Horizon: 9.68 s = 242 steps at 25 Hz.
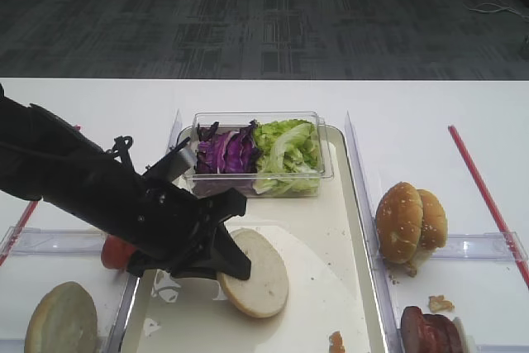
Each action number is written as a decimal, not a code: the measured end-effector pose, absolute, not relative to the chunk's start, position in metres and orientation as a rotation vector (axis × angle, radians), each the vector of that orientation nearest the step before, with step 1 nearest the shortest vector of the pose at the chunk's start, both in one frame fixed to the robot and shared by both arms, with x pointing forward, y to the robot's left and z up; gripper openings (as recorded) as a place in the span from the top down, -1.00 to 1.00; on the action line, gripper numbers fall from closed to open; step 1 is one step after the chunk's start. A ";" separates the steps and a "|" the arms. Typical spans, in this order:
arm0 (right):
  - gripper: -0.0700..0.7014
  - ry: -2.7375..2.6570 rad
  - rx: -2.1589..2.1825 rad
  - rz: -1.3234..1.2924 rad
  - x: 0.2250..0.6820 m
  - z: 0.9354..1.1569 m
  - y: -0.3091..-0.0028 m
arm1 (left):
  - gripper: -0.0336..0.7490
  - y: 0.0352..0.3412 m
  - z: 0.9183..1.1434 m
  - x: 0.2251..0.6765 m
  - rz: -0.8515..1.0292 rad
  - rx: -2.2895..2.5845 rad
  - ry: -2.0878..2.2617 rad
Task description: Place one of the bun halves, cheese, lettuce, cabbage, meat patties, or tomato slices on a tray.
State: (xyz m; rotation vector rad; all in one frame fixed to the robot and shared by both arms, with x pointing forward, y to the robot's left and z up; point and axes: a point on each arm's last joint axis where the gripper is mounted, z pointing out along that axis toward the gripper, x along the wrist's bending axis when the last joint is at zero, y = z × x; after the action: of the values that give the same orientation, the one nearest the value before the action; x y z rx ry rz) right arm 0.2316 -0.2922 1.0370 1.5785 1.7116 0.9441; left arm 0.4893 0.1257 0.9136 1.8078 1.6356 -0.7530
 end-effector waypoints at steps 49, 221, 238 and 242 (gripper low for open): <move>0.22 1.714 1.575 0.942 0.232 1.037 -0.292 | 0.28 0.126 0.915 0.489 -0.772 1.781 1.678; 0.22 1.714 1.575 0.942 0.232 1.037 -0.292 | 0.29 0.303 1.051 0.228 0.864 1.624 1.488; 0.22 1.714 1.575 0.942 0.232 1.037 -0.292 | 0.29 0.303 1.039 0.228 0.815 1.680 1.539; 0.22 1.714 1.575 0.942 0.232 1.037 -0.292 | 0.29 0.303 1.039 0.228 0.814 1.682 1.541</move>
State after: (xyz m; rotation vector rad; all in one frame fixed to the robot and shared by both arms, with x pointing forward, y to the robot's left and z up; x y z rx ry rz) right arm 0.2316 -0.2922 1.0370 1.5752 1.7137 0.9424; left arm 0.2281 0.3034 1.0387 1.6820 1.5408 0.8138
